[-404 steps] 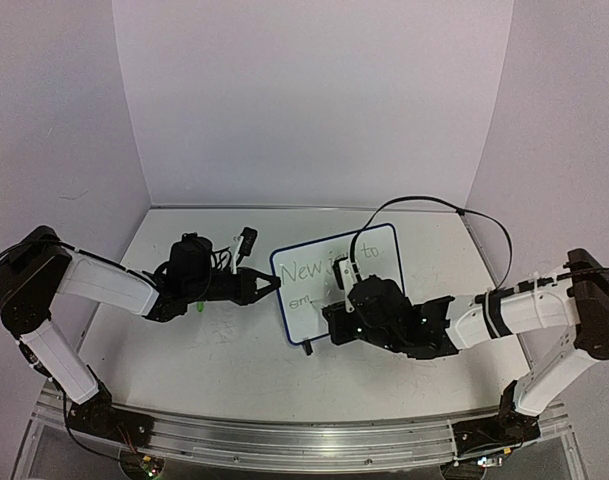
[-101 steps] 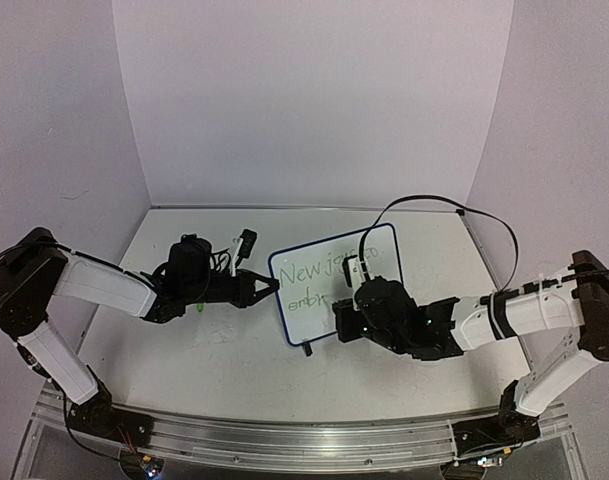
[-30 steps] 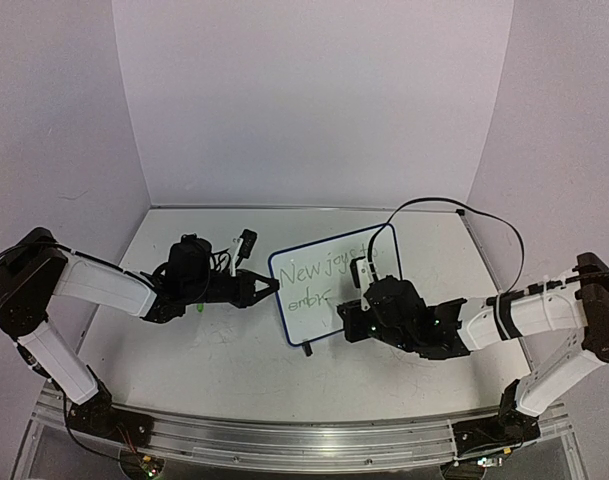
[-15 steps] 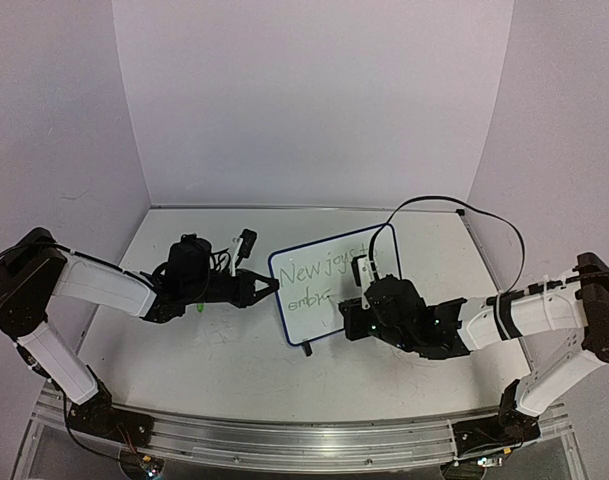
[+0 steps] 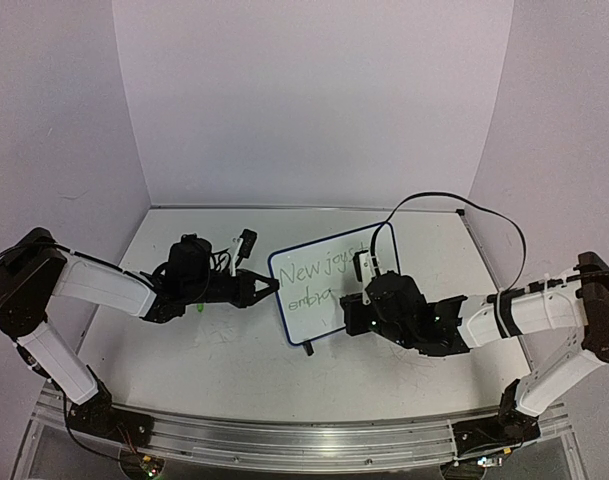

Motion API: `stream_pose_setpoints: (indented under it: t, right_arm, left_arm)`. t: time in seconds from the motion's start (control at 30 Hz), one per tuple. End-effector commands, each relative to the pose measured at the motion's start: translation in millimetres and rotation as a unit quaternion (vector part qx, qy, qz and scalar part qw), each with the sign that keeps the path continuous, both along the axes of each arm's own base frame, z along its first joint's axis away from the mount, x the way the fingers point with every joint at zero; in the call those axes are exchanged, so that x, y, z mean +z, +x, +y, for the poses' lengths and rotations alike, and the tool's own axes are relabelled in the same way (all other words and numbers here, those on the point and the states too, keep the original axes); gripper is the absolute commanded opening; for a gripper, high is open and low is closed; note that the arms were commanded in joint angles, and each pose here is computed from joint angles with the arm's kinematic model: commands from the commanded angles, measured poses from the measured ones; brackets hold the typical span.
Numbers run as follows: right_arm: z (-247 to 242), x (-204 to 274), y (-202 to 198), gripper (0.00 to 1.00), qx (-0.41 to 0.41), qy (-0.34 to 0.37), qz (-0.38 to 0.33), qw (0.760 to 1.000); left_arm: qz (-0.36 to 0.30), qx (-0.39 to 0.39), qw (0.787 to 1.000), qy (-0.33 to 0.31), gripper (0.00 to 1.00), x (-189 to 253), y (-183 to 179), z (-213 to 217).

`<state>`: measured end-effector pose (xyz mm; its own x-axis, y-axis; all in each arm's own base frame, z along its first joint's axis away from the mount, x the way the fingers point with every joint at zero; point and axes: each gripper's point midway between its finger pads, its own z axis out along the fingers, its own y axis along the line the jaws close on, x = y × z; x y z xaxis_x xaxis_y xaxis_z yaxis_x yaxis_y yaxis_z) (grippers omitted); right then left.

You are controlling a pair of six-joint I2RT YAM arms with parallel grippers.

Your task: Write a sentence on the whiteboard

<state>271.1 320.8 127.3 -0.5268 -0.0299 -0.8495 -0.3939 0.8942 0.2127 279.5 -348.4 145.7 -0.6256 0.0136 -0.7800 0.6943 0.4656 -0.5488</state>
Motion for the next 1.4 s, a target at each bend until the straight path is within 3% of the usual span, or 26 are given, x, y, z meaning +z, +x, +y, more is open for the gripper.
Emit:
stream_pose_setpoints:
  t: [0.0, 0.57, 0.87, 1.07, 1.37]
  right_arm:
    - [-2.2, 23.5, 15.0, 0.00, -0.023, 0.018, -0.028, 0.999]
    - [-5.4, -11.7, -6.9, 0.00, 0.005, 0.002, 0.020, 1.000]
    - [-12.4, 3.8, -4.5, 0.00, -0.009, 0.010, 0.004, 1.000]
    - [-13.2, 33.5, -7.3, 0.00, 0.003, 0.056, -0.021, 0.998]
    - [-11.7, 28.3, 3.9, 0.00, -0.009, 0.047, -0.019, 0.999]
  left_arm:
    - [0.002, -0.005, 1.000, 0.014, 0.00, -1.4, -3.1, 0.7]
    - [0.003, -0.004, 1.000, 0.015, 0.00, -2.6, -2.4, 0.6]
    - [0.004, -0.004, 1.000, 0.015, 0.00, -2.9, -3.2, 1.2]
    - [0.003, -0.003, 1.000, 0.015, 0.00, -2.4, -3.3, 1.0]
    - [0.004, -0.005, 1.000, 0.016, 0.00, -2.8, -3.9, 0.6]
